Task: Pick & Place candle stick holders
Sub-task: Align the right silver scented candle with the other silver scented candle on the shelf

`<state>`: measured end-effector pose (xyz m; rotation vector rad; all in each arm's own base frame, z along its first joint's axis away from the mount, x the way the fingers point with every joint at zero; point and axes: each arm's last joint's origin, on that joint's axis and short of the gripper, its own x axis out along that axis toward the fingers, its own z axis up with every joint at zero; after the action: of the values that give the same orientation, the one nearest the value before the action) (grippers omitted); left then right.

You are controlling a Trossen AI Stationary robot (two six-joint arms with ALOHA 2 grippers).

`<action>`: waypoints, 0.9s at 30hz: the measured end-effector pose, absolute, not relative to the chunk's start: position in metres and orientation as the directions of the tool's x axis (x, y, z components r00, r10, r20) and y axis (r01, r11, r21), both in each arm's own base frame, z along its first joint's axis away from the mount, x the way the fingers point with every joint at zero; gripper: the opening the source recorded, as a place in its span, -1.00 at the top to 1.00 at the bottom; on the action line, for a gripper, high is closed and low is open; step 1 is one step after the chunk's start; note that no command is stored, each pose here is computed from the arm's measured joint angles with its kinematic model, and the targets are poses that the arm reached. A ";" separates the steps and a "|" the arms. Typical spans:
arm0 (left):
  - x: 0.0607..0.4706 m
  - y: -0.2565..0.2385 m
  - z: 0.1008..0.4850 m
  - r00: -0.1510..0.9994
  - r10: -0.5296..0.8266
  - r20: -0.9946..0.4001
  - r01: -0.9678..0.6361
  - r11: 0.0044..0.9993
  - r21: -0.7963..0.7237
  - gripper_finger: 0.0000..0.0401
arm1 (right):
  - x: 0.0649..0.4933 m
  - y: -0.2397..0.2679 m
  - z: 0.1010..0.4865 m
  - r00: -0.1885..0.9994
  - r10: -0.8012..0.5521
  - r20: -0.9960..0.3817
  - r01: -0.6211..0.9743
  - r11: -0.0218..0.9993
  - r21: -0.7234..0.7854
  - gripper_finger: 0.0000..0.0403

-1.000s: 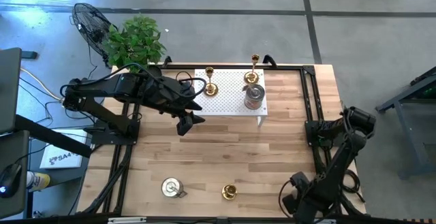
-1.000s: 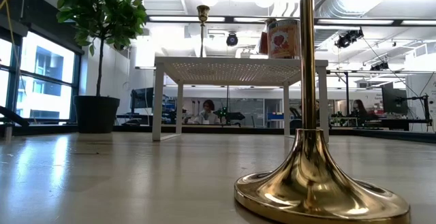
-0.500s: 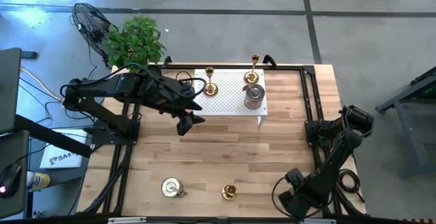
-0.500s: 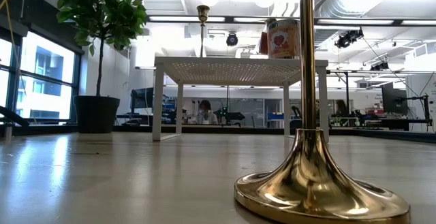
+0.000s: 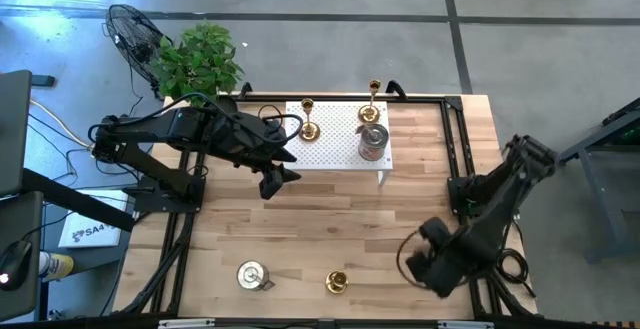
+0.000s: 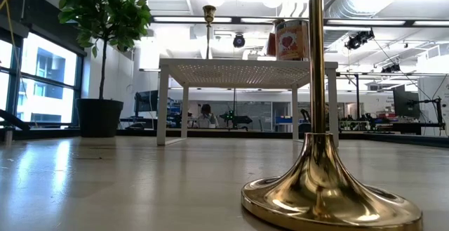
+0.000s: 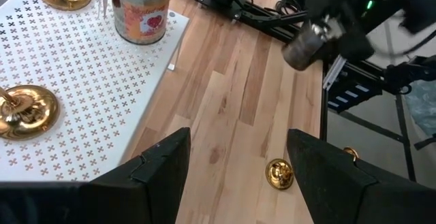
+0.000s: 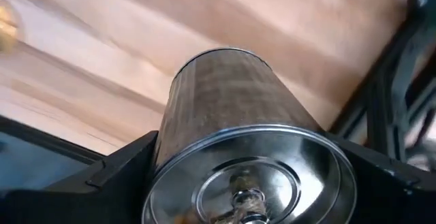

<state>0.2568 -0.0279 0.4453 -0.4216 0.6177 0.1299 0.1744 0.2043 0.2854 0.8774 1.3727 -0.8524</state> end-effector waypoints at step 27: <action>0.250 -0.030 0.438 0.740 -0.079 -0.669 -0.281 0.866 -0.413 -0.20 | 0.252 0.054 0.450 0.525 -0.257 -0.812 0.640 0.748 0.177 -0.75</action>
<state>0.2504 -0.0296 0.4375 -0.5224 0.7382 0.1168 0.2515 0.0539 0.4496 0.4955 0.8627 -0.5630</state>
